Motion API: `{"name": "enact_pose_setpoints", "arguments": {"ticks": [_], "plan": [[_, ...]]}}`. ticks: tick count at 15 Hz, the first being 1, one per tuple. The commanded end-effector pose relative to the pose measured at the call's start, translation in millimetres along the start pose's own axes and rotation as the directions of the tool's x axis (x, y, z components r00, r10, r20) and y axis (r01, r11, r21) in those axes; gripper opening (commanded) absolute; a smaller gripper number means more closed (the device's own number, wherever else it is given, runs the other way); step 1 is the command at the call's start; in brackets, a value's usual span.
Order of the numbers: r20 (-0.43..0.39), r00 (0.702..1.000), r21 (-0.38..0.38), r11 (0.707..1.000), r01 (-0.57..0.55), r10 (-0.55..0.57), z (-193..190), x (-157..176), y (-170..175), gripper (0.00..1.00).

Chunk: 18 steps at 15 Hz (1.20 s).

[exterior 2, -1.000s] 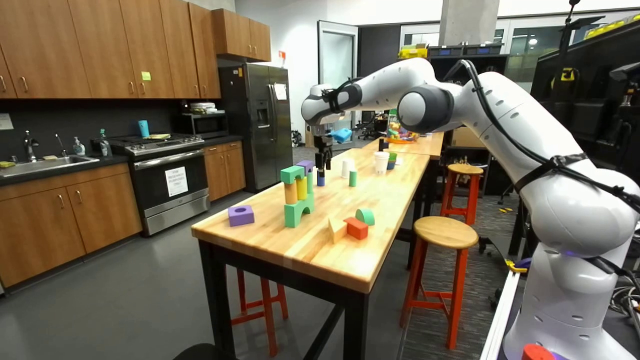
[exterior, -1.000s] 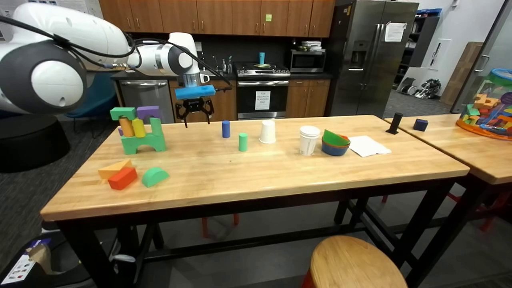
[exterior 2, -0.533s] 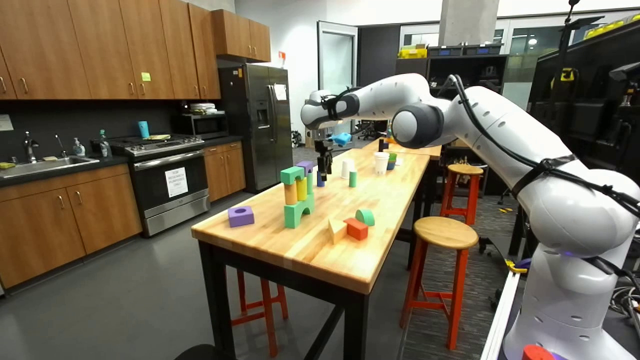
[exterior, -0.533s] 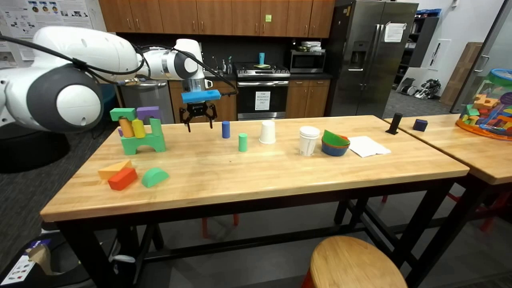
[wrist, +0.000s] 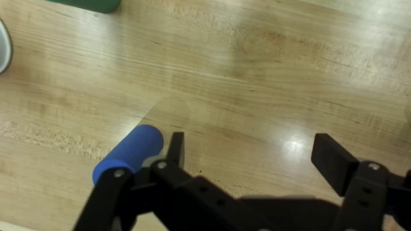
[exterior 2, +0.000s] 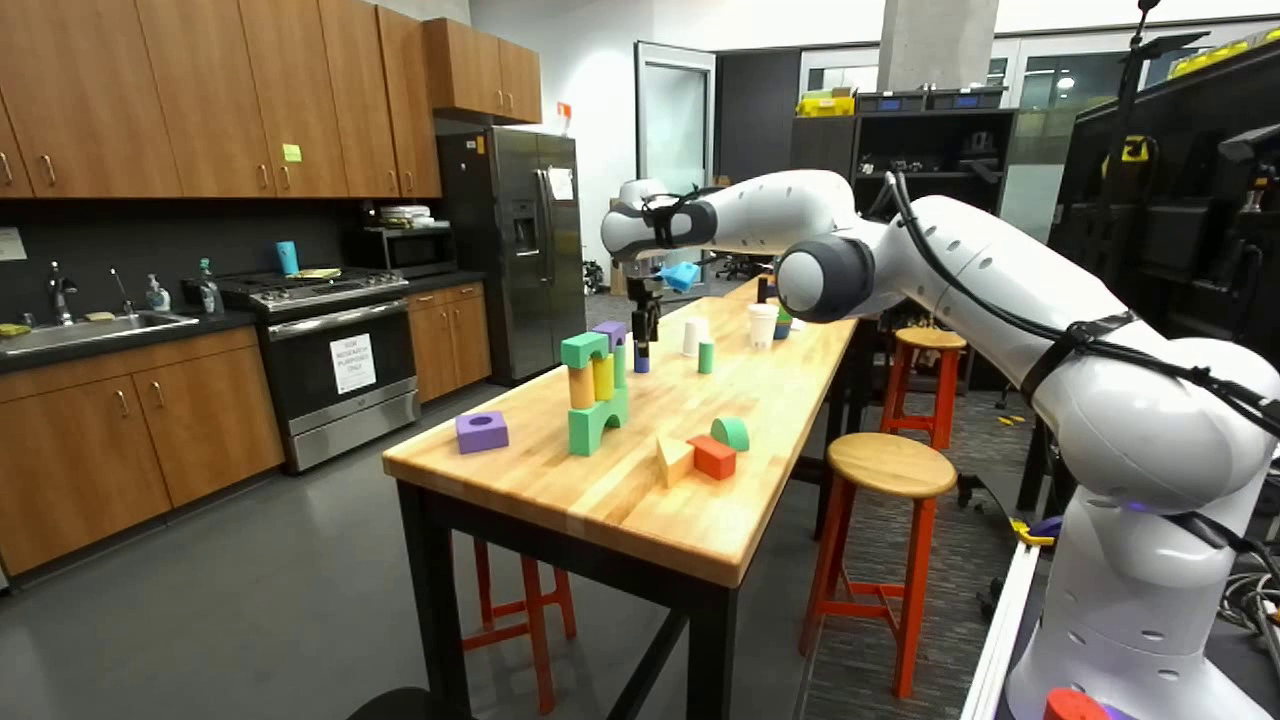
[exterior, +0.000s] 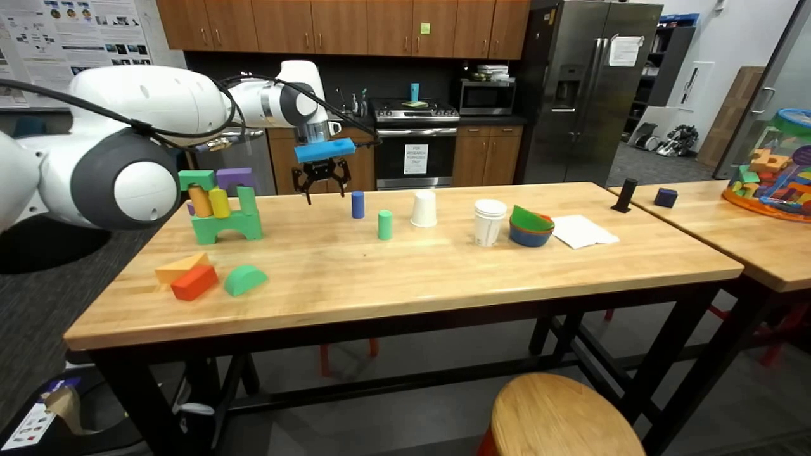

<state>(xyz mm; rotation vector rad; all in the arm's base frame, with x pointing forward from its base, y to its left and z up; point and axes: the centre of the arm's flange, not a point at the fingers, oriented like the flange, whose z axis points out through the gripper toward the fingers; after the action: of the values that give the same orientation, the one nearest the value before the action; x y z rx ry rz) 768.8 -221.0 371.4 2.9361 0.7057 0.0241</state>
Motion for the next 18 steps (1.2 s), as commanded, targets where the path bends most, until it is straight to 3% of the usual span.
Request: {"name": "enact_pose_setpoints", "arguments": {"ticks": [1, 11, 16, 17, 18], "plan": [[-0.019, 1.0, -0.051, 0.999, -0.018, 0.017, -11.0, 30.4, 32.8, 1.0], [-0.135, 0.985, -0.152, 0.98, -0.131, 0.111, -5.1, 45.3, 56.8, 1.0], [-0.113, 0.966, -0.17, 0.954, -0.249, 0.232, 6.4, 72.7, 30.5, 1.0], [-0.123, 0.974, -0.134, 0.969, -0.209, 0.193, 15.2, 21.5, 8.7, 1.0], [-0.122, 0.97, -0.137, 0.965, -0.224, 0.208, 16.0, 26.8, 3.0, 1.0]]}}
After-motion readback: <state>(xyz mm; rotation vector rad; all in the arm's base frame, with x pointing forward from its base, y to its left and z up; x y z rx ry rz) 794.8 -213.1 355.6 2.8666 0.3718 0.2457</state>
